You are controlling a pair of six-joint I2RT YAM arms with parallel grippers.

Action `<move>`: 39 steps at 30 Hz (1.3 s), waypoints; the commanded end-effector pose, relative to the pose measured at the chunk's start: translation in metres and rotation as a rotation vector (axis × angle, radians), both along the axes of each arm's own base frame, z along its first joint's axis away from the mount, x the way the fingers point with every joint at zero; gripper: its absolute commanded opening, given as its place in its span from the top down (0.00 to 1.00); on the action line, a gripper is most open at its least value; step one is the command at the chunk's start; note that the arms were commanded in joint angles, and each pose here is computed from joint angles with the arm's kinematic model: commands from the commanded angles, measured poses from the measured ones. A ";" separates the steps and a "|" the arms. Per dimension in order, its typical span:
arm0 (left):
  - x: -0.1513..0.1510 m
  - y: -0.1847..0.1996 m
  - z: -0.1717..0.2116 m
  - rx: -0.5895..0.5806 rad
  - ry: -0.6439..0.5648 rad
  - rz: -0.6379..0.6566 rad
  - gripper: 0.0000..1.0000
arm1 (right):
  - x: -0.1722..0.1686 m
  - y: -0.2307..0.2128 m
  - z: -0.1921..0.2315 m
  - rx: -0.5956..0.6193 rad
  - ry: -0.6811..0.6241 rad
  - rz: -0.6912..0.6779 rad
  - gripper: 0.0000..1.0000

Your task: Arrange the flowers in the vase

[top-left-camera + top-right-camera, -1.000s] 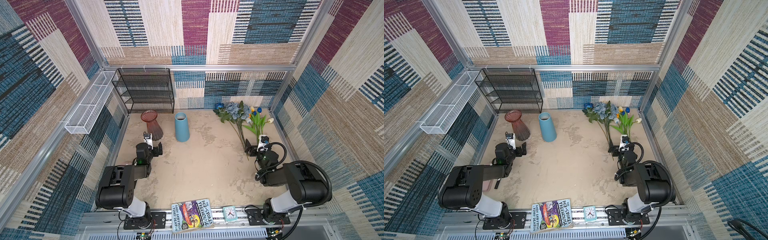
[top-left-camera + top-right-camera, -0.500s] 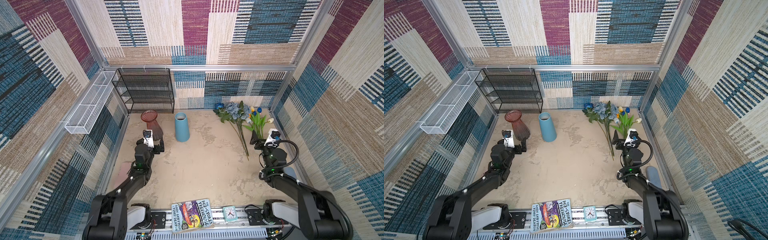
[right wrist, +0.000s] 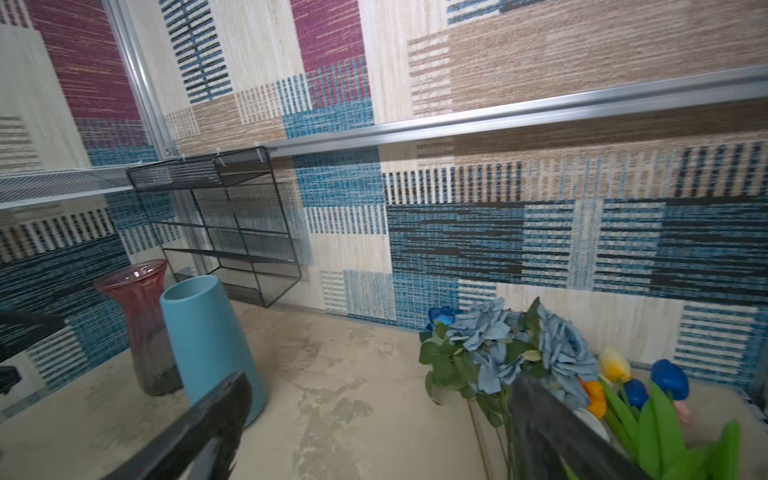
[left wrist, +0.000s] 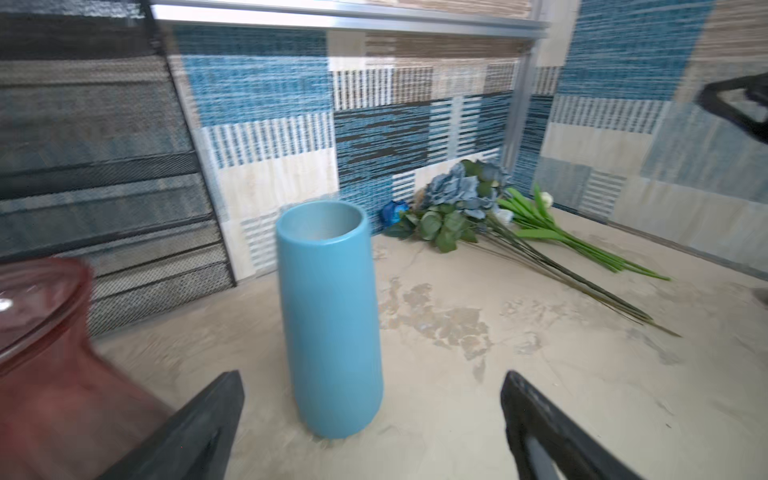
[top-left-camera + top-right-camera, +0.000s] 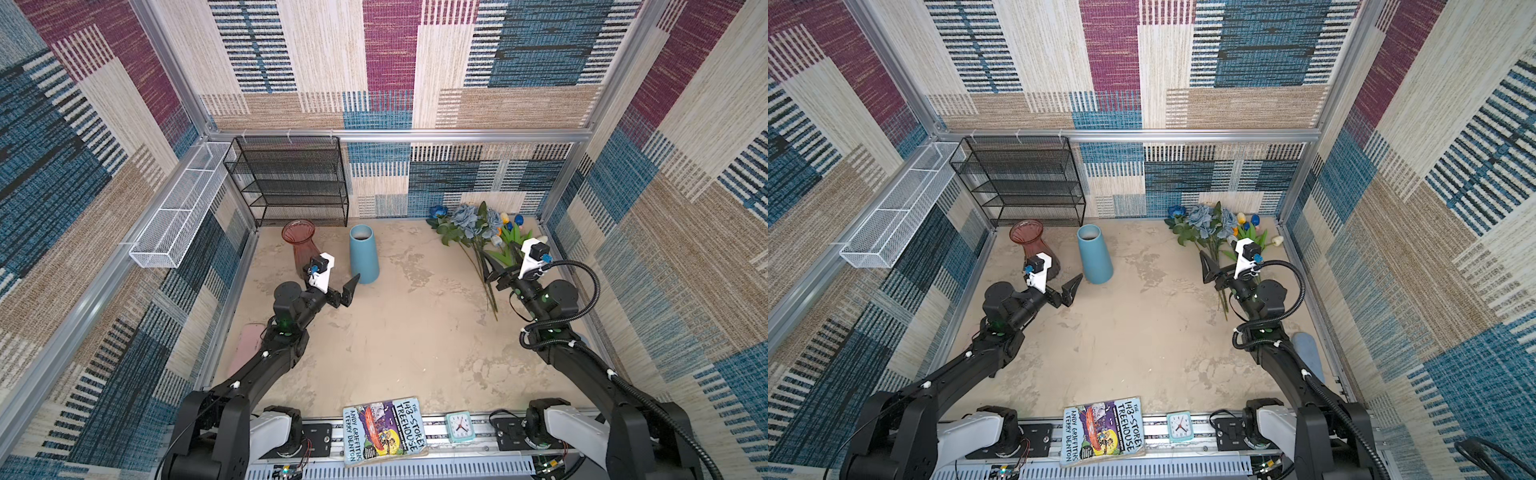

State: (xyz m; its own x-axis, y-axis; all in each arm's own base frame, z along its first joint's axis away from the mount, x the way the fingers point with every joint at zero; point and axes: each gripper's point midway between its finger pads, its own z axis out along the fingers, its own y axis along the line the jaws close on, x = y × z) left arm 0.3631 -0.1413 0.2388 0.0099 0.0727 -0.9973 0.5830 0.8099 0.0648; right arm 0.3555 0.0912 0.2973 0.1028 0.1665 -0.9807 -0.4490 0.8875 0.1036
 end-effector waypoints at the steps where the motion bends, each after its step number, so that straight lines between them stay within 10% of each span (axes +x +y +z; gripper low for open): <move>1: 0.009 -0.015 0.008 0.044 -0.067 -0.073 0.01 | -0.006 0.014 -0.001 -0.022 -0.010 0.062 0.00; 31: 0.143 -0.042 -0.039 -0.036 0.010 -0.059 0.01 | -0.028 0.022 0.011 0.023 -0.086 0.102 0.00; 39: 0.145 -0.054 -0.043 -0.023 0.022 -0.097 0.22 | -0.006 0.002 0.012 0.080 -0.007 -0.026 0.00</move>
